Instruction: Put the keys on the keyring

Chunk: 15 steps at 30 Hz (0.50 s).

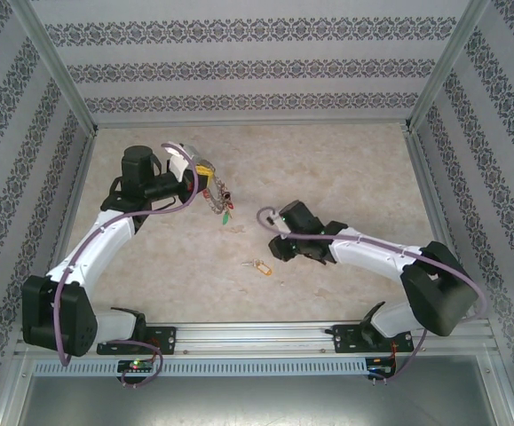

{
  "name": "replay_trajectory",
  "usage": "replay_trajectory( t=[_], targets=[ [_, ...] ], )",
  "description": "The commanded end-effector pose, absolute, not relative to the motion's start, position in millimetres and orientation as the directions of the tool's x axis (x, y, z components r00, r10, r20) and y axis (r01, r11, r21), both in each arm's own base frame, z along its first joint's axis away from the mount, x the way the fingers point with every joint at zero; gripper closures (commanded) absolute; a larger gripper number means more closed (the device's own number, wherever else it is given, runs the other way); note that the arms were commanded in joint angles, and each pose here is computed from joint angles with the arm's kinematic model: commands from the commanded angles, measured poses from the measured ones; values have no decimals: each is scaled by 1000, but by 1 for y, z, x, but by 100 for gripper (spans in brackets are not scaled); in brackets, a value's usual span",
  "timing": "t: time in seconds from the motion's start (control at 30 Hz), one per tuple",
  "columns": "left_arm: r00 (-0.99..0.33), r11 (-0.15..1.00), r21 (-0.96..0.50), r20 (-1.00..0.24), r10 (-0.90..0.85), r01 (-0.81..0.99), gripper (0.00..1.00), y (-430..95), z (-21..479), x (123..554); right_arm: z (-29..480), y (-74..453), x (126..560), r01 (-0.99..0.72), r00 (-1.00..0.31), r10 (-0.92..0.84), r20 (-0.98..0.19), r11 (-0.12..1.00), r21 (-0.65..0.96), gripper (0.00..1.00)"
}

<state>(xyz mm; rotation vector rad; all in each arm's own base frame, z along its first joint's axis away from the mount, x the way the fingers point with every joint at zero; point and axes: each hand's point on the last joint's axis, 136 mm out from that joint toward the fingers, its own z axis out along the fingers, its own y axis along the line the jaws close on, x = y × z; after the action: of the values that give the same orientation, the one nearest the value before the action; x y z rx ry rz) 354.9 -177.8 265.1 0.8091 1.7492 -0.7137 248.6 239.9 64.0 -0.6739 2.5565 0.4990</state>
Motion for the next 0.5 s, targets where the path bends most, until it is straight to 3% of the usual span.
replay_trajectory(
  t=[0.0,0.2,0.47],
  targets=[
    [-191,545,-56,-962,194,836,100,-187,276,335,68,256,231,-295,-938,-164,-304,840,455,72],
    [-179,571,-30,-962,208,820,100,-181,278,326,55,280,216,-153,-985,-86,-151,847,509,69],
    [-163,602,-1,-963,215,798,100,-175,278,320,31,289,208,-133,-990,-103,-93,898,420,68]
  ],
)
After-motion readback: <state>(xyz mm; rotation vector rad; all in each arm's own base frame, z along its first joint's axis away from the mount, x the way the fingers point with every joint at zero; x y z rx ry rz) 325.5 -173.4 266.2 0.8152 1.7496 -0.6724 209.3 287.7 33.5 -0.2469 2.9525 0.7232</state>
